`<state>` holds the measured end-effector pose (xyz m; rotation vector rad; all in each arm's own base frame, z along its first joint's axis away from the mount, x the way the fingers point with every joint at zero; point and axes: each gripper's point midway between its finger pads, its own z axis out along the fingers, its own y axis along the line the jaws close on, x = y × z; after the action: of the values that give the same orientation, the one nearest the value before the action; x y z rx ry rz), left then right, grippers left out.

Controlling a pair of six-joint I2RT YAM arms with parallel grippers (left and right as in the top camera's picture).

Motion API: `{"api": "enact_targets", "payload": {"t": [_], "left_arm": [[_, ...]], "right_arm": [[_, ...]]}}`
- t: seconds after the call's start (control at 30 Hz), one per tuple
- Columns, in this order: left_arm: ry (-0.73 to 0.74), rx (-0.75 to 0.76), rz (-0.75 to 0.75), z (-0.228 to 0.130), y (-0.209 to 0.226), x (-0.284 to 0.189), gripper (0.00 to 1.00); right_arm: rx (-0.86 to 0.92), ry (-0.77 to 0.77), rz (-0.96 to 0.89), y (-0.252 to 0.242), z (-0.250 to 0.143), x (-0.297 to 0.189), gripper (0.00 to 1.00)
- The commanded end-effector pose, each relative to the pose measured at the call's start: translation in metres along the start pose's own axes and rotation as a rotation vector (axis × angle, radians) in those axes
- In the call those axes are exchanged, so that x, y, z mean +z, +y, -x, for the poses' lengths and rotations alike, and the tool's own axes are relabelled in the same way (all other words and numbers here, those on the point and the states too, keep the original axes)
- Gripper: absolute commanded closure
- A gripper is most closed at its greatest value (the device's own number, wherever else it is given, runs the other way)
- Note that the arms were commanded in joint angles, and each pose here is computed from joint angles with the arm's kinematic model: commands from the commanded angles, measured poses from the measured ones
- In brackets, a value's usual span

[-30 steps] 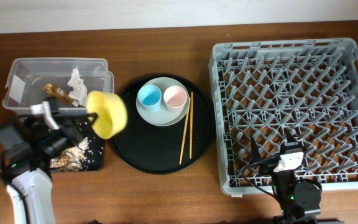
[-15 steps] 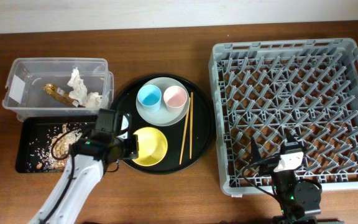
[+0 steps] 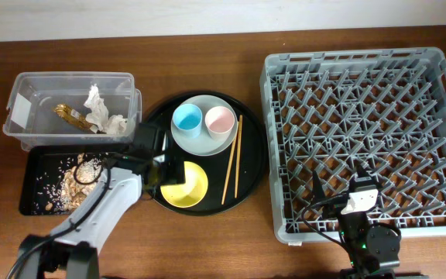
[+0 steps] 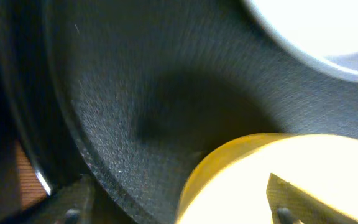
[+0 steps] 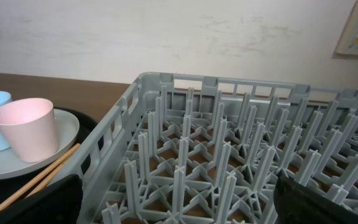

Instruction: Sort waste into correct bins and load items into the dishwasher rack

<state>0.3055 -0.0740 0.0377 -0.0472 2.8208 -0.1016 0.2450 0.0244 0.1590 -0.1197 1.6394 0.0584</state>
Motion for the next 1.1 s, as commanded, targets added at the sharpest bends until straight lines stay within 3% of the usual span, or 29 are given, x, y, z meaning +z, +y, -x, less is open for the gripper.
{"api": "enact_targets", "payload": {"t": [0.0,0.1,1.07], "left_arm": [[-0.208,-0.002,-0.049,0.057,-0.014,-0.055,0.01],[-0.266,-0.004,-0.066,0.067,-0.017,-0.074,0.01],[-0.264,-0.003,-0.066,0.066,-0.017,-0.073,0.01]], "right_arm": [[0.001,0.002,-0.005,-0.001,-0.002,0.000,0.01],[0.001,0.002,-0.005,-0.001,-0.002,0.000,0.02],[0.001,0.002,-0.005,-0.001,-0.002,0.000,0.02]]}}
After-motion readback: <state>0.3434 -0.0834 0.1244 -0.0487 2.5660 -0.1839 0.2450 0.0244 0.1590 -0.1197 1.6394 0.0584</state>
